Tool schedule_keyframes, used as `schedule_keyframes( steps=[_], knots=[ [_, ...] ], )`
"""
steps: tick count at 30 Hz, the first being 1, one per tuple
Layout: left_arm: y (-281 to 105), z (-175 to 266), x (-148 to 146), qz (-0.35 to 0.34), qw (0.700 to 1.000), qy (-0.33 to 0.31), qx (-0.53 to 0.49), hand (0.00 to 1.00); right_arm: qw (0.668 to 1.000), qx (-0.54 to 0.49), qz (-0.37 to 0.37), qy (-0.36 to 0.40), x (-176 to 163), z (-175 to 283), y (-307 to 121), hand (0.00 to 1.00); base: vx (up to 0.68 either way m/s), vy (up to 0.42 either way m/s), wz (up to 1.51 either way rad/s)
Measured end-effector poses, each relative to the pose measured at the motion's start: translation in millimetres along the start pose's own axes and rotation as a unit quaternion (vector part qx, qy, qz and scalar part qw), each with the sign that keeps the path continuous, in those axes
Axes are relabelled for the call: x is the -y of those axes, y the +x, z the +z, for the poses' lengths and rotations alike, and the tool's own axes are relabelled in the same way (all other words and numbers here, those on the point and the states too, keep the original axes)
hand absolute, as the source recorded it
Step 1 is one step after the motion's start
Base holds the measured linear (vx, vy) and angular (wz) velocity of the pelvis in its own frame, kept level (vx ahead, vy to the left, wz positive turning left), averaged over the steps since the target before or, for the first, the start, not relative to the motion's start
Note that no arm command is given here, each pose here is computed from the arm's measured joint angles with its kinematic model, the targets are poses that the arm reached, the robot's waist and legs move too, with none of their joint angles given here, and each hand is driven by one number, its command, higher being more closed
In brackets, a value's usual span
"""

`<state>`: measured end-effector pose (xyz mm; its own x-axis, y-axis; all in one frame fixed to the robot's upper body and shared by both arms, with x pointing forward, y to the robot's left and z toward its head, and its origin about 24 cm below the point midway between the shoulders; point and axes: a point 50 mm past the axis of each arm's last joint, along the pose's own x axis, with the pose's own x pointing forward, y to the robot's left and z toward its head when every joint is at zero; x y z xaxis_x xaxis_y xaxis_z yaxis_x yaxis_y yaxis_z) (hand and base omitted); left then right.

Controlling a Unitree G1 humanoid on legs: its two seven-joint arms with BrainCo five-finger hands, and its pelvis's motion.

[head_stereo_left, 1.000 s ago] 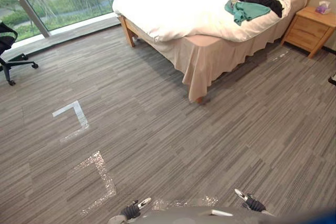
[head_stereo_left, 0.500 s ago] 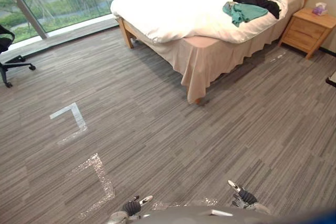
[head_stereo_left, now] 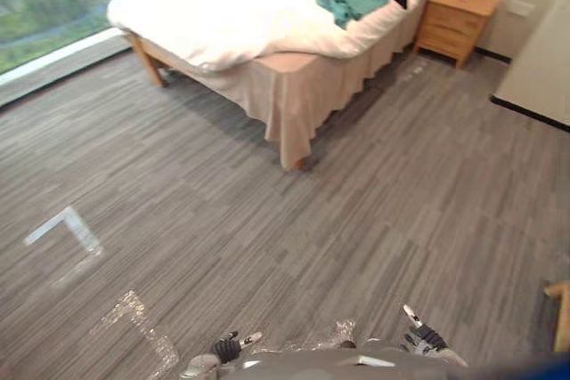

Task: Tidy the bed and pick cloth on bed and put in laundry

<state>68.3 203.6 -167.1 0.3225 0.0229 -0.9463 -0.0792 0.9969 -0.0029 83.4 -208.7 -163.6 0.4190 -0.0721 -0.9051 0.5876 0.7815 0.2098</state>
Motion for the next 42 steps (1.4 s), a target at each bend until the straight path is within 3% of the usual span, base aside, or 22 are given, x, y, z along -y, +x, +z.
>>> schedule_keyframes(
  steps=[5, 11, 14, 23, 29, 37, 42],
  knots=[
    [-1, -2, -3, 0.017, 1.0, -0.011, 0.0, 0.0, 1.0, -0.001, 0.005, -0.028, 0, 1, 0, 0.0, 0.04, -0.118, -0.22],
    [0, -6, 18, -0.008, 0.997, -0.079, 0.023, 0.0, 0.99, -0.003, -0.001, -0.142, 20, 19, -4, 0.0, 0.2, -0.035, -0.4],
    [0, -4, 17, -0.015, 0.992, -0.116, 0.037, 0.0, 0.978, -0.014, 0.005, -0.206, 15, 26, -1, 0.0, 0.35, 0.051, -0.84],
    [-4, 6, 9, -0.046, 0.981, -0.165, 0.096, 0.0, 0.978, -0.034, 0.048, -0.201, -10, 9, 4, 0.0, 0.33, 0.129, -0.4],
    [-2, 25, 8, -0.042, 0.983, -0.127, 0.123, 0.0, 0.976, -0.037, 0.05, -0.208, -20, -1, 5, 0.0, 0.24, 0.198, 0.0],
    [-2, 29, 8, -0.035, 0.991, -0.057, 0.116, 0.0, 0.981, 0.028, 0.035, -0.188, -29, 20, 6, 0.0, 0.22, 0.084, 0.0],
    [1, 41, 13, -0.045, 0.992, -0.053, 0.109, 0.0, 0.986, 0.043, 0.053, -0.154, -40, 23, 8, 0.0, 0.29, -0.158, 0.23]
  ],
)
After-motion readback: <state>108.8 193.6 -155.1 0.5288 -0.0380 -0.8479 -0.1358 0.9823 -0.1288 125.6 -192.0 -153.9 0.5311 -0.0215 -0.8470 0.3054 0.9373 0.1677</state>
